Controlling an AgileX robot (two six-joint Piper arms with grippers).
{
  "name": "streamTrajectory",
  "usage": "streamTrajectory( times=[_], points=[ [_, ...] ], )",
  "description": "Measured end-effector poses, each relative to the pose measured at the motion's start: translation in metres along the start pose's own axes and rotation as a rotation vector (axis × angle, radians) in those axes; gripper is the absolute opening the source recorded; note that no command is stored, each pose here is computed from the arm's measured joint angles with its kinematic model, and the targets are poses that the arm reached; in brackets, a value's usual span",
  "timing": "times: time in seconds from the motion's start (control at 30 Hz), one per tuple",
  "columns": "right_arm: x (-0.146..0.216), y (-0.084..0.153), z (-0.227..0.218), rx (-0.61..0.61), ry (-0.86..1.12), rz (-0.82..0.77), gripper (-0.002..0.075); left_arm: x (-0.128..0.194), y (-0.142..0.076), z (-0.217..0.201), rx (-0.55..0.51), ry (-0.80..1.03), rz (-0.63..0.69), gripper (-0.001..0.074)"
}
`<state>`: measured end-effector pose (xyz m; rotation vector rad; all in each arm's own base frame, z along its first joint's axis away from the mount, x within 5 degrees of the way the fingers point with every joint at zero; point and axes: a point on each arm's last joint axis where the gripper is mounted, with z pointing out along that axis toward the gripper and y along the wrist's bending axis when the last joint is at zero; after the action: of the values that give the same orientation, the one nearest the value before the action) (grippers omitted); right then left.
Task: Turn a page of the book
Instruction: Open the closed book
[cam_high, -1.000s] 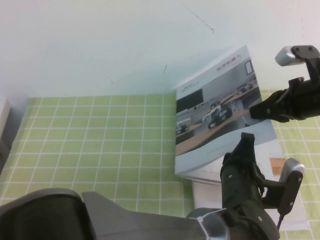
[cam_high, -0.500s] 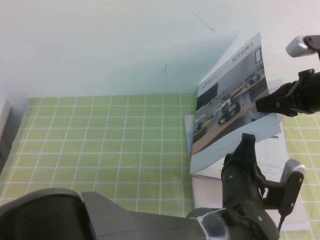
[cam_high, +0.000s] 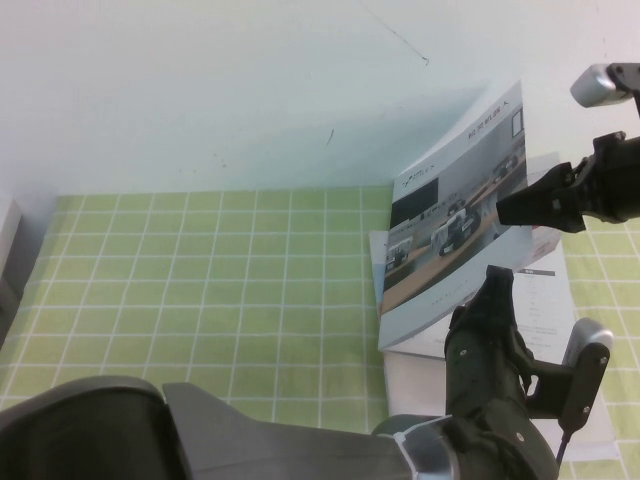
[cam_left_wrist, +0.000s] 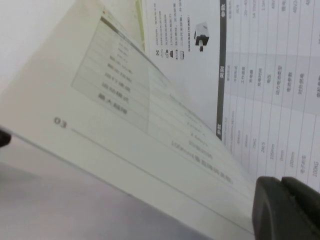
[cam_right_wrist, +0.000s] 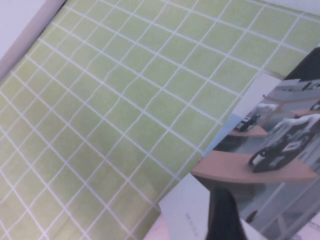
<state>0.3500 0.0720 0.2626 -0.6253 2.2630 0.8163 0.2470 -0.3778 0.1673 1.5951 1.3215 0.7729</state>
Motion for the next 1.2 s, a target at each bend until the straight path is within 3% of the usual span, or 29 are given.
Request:
streamTrajectory(
  times=[0.27,0.6,0.87,1.2],
  points=[
    [-0.008,0.0,-0.028,0.038,-0.033,-0.01,0.037,0.001,0.0,0.002,0.005,-0.007,-0.003,-0.0004],
    [-0.005,-0.027,-0.084,0.191,-0.102,0.067,0.0146,0.008,0.004,0.008,0.005,0.007,-0.009,-0.0004],
    [0.022,-0.055,-0.058,0.206,-0.023,0.193,0.0019,0.008,0.004,0.008,0.005,0.005,-0.015,-0.0004],
    [0.046,-0.085,0.006,0.087,0.023,0.28,-0.0002,0.008,0.005,0.008,-0.012,0.008,-0.003,-0.0004]
  ],
)
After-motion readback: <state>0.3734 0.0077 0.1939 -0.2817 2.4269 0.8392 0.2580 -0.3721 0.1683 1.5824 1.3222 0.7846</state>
